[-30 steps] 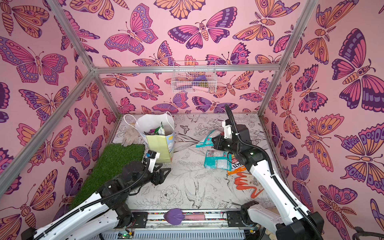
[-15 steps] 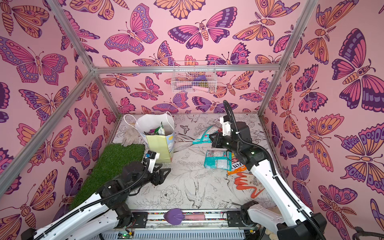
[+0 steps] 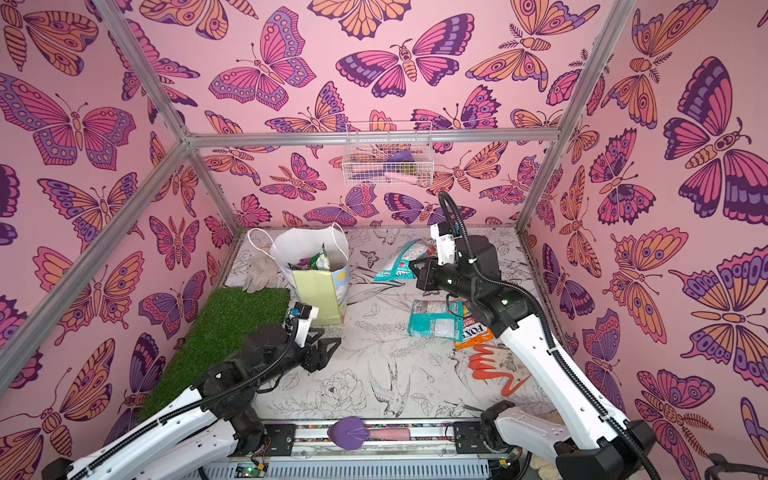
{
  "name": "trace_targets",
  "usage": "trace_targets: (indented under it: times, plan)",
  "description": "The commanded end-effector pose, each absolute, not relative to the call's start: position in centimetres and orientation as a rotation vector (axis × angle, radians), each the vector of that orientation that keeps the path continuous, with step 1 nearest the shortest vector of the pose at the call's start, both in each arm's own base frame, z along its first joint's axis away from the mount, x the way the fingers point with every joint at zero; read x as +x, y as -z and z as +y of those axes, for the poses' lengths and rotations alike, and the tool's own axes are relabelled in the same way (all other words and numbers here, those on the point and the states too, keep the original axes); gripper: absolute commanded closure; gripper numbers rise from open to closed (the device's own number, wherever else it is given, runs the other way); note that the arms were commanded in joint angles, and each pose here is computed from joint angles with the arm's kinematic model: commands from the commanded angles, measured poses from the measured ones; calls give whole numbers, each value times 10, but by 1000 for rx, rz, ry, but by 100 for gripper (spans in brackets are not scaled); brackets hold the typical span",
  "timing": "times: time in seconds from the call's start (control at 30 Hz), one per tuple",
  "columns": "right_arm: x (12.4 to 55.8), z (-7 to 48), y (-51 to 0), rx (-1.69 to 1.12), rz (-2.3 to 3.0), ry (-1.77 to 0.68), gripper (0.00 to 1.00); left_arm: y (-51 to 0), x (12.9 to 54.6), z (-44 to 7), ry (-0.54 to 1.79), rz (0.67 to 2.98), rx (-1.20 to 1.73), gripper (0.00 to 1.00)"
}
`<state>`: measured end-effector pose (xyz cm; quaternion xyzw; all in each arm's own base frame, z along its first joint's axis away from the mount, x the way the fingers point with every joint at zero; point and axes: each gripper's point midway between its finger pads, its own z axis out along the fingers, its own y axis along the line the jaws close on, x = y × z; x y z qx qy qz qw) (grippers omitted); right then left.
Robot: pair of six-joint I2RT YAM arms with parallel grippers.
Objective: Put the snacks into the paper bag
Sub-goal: 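Carry the teal bag with the right gripper toward the paper bag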
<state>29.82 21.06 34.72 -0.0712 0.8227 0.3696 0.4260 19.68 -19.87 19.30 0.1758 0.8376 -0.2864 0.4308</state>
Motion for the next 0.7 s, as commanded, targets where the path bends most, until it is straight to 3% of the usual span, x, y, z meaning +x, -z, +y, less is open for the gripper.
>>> trace_targets:
  times: [0.0,0.67]
  plan:
    - [299,217,-383,-231,1942,-925,100,-190,196,-197,713,2084,426,32]
    - [288,249,-415,-362,1881,-905,100,-199,190,-191,732,2023,424,32]
